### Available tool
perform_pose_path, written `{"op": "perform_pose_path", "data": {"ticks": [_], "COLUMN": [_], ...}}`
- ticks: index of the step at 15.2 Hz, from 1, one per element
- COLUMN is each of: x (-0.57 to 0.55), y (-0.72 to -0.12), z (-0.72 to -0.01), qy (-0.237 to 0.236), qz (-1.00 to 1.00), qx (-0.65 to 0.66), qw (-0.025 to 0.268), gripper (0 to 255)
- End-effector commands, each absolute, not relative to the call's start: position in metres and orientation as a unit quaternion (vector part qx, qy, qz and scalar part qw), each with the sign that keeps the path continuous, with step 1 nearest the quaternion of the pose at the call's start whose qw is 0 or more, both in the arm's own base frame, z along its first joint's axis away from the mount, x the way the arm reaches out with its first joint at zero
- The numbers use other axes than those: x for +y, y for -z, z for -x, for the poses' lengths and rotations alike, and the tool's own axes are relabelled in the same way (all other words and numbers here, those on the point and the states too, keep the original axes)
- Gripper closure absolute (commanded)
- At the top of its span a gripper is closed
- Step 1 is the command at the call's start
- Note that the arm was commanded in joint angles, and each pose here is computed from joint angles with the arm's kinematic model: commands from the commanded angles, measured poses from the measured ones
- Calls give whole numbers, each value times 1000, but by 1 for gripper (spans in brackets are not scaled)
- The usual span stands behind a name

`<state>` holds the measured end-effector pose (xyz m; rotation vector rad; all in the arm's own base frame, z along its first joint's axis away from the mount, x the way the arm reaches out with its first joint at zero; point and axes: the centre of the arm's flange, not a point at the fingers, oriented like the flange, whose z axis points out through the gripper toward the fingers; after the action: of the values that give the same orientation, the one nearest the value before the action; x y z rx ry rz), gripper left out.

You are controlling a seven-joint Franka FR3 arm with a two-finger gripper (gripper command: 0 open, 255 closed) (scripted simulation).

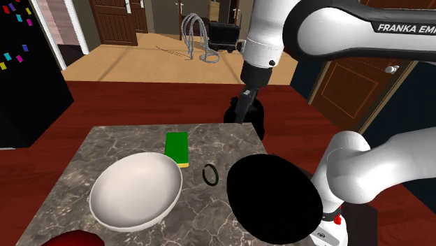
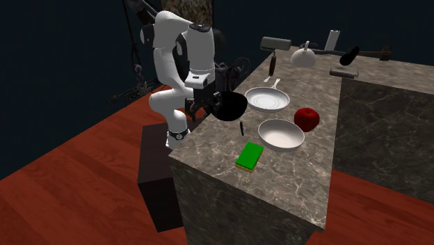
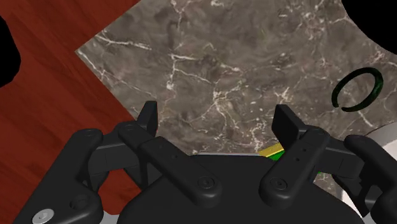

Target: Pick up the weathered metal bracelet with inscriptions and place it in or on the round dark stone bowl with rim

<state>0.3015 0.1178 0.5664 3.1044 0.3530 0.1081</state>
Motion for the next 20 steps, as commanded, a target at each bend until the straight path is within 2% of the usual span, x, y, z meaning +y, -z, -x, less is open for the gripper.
{"op": "perform_pose_path", "data": {"ticks": [1,13,20], "x": [141,272,280], "y": [-554,-506,-473], "z": [-300,-278,-276], "qy": [-30,-2,-1], "qz": [-992,-985,-985], "qx": [120,162,163], "qw": [-2,-56,-58], "gripper": [0,0,0]}}
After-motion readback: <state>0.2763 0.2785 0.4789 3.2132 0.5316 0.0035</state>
